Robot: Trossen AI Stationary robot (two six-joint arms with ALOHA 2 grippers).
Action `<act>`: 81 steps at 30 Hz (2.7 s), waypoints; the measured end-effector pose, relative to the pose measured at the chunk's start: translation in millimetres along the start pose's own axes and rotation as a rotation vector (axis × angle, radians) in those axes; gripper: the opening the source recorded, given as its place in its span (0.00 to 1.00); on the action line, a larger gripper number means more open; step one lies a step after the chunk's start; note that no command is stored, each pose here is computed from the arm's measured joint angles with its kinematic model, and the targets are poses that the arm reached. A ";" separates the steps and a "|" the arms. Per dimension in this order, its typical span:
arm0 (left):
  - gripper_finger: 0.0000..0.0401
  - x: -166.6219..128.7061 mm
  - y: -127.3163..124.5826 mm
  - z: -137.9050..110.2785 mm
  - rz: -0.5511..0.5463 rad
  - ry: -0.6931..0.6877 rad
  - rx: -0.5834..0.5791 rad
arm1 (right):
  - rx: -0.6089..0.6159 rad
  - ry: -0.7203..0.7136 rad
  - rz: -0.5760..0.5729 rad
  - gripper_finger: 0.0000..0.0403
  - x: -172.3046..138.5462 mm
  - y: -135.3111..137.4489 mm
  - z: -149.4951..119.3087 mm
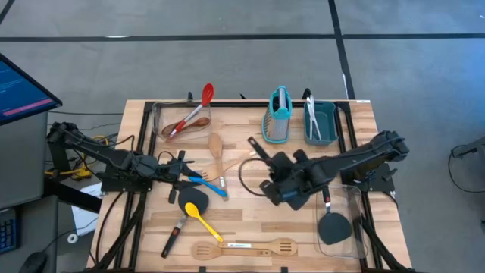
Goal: Pick & Place Kitchen Items
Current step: Put the right black turner spatula into the right transparent bin
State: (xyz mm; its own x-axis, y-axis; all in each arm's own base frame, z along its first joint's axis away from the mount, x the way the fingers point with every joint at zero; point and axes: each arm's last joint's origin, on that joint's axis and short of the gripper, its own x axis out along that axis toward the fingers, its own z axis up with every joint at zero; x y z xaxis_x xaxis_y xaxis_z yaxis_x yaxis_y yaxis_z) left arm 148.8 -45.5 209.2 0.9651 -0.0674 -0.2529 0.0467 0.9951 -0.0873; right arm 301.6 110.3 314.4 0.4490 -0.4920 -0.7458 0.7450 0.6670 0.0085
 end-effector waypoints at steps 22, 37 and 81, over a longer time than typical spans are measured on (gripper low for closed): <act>0.26 0.0 0.1 0.0 0.003 0.000 0.000 | 0.163 -0.127 -0.070 0.15 -59.7 -16.6 -56.1; 0.26 -0.1 0.0 0.7 0.001 -0.007 -0.002 | 0.193 -0.132 -0.098 0.16 -52.1 -18.2 -47.4; 0.26 0.0 0.0 0.6 0.002 -0.007 -0.002 | 0.095 -0.096 -0.122 0.16 -30.6 -17.1 -24.7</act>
State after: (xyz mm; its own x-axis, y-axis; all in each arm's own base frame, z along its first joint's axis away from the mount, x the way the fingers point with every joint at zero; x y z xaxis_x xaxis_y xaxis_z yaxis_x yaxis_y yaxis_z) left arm 148.9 -45.5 209.8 0.9670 -0.0650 -0.2463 0.0443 0.9951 -0.0885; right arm 262.9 127.8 320.7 0.3939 -0.6204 -0.6782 0.8380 0.5455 -0.0122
